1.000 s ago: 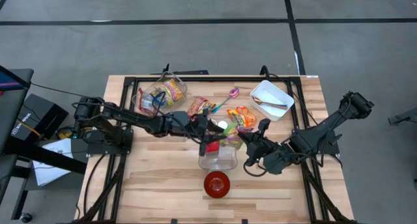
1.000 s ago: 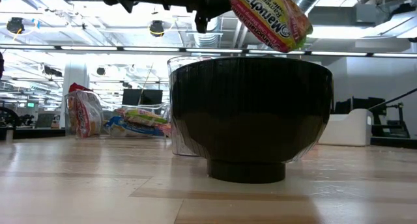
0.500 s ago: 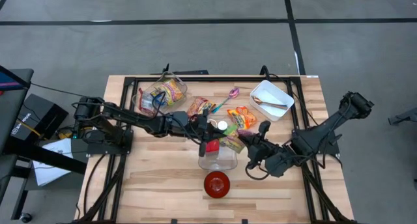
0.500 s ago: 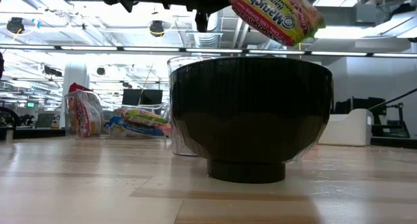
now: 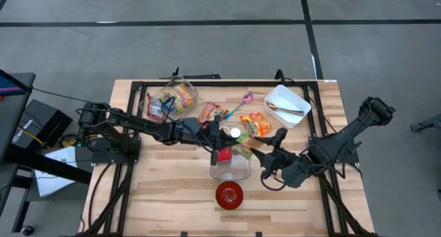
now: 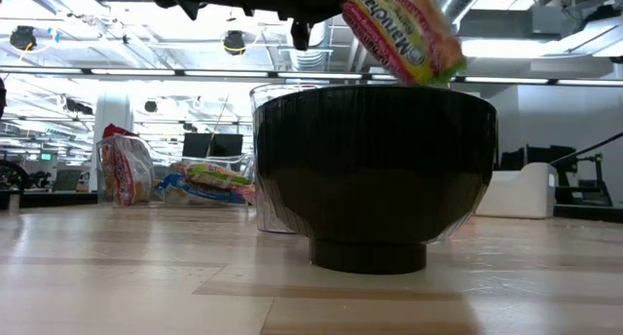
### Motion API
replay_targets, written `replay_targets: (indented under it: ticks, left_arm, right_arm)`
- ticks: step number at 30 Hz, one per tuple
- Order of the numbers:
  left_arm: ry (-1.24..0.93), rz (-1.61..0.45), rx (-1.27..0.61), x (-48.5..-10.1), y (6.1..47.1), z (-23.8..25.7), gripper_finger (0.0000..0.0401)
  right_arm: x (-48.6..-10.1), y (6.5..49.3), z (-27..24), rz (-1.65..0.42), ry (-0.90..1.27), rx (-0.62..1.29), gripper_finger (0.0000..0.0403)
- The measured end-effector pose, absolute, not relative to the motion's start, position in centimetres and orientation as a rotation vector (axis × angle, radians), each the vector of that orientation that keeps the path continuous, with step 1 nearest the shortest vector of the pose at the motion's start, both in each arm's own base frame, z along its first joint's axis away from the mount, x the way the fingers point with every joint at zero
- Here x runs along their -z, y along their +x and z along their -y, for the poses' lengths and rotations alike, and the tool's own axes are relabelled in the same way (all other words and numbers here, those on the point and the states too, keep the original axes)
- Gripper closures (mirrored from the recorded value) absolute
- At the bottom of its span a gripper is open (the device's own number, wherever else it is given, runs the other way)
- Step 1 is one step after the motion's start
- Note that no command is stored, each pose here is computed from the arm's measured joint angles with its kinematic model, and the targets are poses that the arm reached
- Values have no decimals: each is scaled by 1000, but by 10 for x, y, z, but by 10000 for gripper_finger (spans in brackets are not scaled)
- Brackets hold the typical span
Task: Pick & Place Food Item
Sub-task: Put the green noodle pack into the top transparent bin
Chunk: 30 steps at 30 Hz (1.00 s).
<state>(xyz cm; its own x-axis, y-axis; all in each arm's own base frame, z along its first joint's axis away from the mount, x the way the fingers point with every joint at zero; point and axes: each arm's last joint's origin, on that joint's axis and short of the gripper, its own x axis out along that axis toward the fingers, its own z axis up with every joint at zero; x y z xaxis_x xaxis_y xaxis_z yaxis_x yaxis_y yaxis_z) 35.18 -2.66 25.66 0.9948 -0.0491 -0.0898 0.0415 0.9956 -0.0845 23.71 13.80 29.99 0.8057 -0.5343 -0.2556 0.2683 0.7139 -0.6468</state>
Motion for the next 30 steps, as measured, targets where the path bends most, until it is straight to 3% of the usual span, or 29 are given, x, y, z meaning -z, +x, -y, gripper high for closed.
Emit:
replay_targets:
  ticks: [4, 8, 19, 30]
  left_arm:
    - [-82, -104, 31, -255, 352, 22, 400]
    - [-83, -104, 23, -255, 352, 19, 401]
    - [-12, -95, -176, -267, 344, 16, 401]
    - [182, -135, -711, -295, 297, 38, 401]
  right_arm:
    - [-300, 237, -138, -451, -633, 466, 139]
    - [-300, 236, -138, -446, -638, 485, 109]
    - [-309, 221, -147, -393, -652, 523, 104]
    - [-315, 211, -152, -358, -626, 499, 104]
